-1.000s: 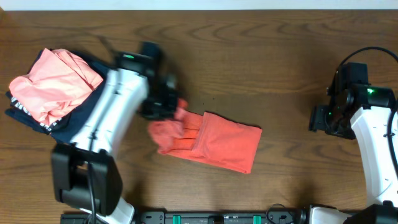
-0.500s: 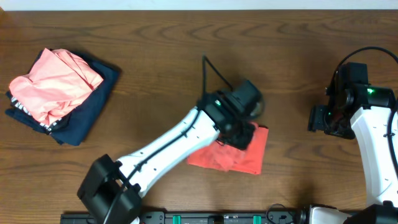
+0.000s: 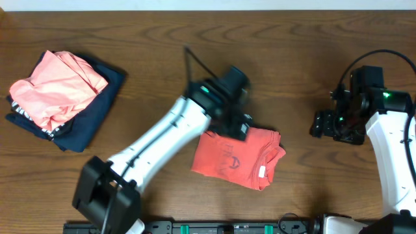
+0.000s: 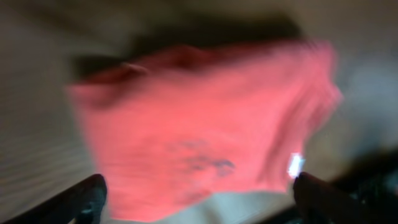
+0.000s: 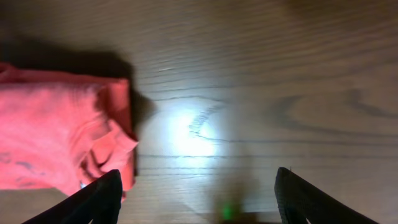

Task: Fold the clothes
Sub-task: 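Grasp the folded T-shirt with the left gripper and carry it left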

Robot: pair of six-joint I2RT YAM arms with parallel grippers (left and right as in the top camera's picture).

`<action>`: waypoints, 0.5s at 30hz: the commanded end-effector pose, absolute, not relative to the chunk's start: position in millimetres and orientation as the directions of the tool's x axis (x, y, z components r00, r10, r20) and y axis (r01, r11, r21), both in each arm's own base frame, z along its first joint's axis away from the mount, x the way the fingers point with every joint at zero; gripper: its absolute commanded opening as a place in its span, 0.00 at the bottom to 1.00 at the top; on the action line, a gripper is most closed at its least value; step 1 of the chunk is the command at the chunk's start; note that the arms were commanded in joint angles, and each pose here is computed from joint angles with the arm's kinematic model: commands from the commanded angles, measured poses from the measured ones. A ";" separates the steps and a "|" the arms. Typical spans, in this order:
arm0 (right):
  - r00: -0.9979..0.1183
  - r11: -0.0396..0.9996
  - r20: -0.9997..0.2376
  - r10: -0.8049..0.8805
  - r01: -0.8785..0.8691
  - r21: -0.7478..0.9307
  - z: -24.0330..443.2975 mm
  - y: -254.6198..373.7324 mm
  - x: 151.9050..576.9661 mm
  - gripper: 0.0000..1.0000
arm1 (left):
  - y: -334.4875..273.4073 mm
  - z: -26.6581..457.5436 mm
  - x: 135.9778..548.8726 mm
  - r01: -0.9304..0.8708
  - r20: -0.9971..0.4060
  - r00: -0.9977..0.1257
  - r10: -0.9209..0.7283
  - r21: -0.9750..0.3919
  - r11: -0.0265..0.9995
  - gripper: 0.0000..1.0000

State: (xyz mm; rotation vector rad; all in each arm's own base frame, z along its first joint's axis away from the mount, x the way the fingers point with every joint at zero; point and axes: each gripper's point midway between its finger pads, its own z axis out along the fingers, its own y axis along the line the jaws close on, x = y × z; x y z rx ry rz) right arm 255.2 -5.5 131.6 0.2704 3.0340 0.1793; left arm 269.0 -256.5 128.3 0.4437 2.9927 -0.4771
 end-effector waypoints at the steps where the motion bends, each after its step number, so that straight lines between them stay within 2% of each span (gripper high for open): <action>1: -0.989 0.980 -0.099 0.114 0.095 0.175 137.3 11.1 257.1 0.77 | -222.0 126.5 293.9 0.212 -0.131 -0.975 0.182 -0.279 0.937 0.99; 5: -0.990 0.981 -0.094 0.106 0.089 0.175 135.4 13.1 255.8 0.77 | -193.3 103.1 304.1 0.138 -0.077 -0.990 0.121 -0.271 0.953 0.98; 10: -0.990 0.981 -0.094 0.106 0.089 0.175 135.1 13.1 255.7 0.78 | -210.5 77.2 286.8 0.207 0.007 -0.972 0.234 -0.442 0.873 0.98; 15: -0.990 0.981 -0.092 0.106 0.089 0.175 135.1 13.1 255.3 0.78 | -220.4 44.7 276.8 0.240 0.052 -0.952 0.300 -0.481 0.843 0.98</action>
